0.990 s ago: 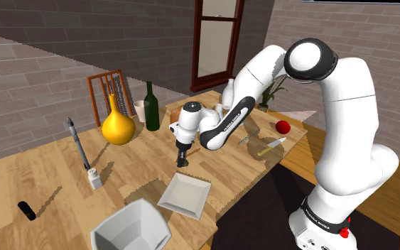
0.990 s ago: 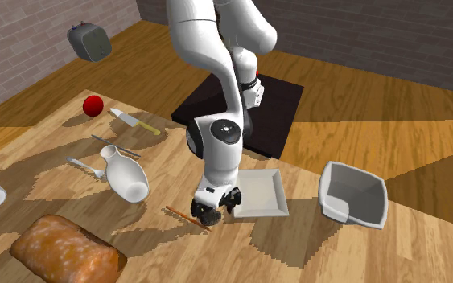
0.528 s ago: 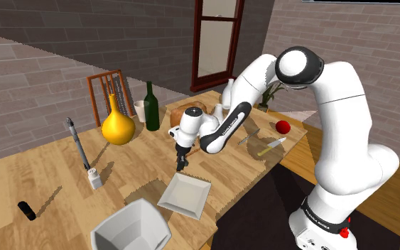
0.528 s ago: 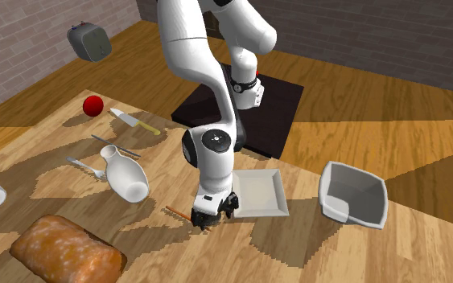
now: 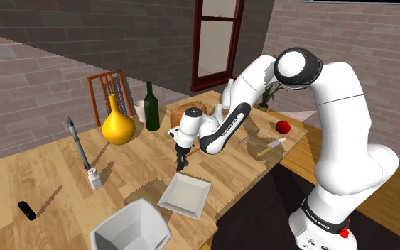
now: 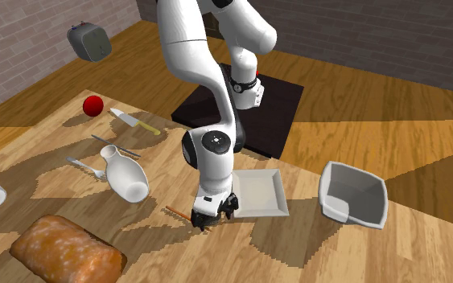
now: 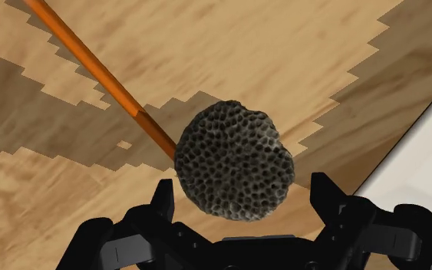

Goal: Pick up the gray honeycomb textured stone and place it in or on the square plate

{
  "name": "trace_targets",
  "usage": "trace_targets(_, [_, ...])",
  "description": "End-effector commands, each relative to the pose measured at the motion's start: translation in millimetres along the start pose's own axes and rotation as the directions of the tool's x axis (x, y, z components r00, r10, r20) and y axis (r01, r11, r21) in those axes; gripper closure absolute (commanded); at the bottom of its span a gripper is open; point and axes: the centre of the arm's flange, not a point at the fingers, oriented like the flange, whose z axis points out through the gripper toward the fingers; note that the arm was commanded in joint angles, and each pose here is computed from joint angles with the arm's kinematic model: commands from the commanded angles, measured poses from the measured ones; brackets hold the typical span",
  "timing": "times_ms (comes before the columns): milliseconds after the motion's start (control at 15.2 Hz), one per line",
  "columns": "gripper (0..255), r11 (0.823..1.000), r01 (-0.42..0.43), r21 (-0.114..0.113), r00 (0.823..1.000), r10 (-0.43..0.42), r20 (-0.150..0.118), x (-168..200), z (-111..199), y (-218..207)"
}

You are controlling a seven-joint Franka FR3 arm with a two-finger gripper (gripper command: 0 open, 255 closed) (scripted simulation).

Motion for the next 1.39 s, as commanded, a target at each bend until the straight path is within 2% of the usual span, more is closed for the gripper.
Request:
trace_targets(0, [255,1.000,0.000,0.000,1.000,0.000,0.000,0,0,0])
trace_targets(594, [255,1.000,0.000,0.000,1.000,0.000,0.000,0,0,0])
trace_targets(660, [0,1.000,0.001,-0.001,1.000,-0.001,-0.002,1,-1,0])
trace_targets(726, [0,1.000,0.001,-0.001,1.000,-0.001,-0.002,1,-1,0])
trace_targets(858, [0,0.990,0.139,0.029,0.989,-0.137,-0.050,-23,-20,8])
trace_targets(1056, [0,0.943,0.329,0.059,0.939,-0.320,-0.123,-56,-45,25])
trace_targets(1320, [0,0.943,0.329,0.059,0.939,-0.320,-0.123,-54,-24,23])
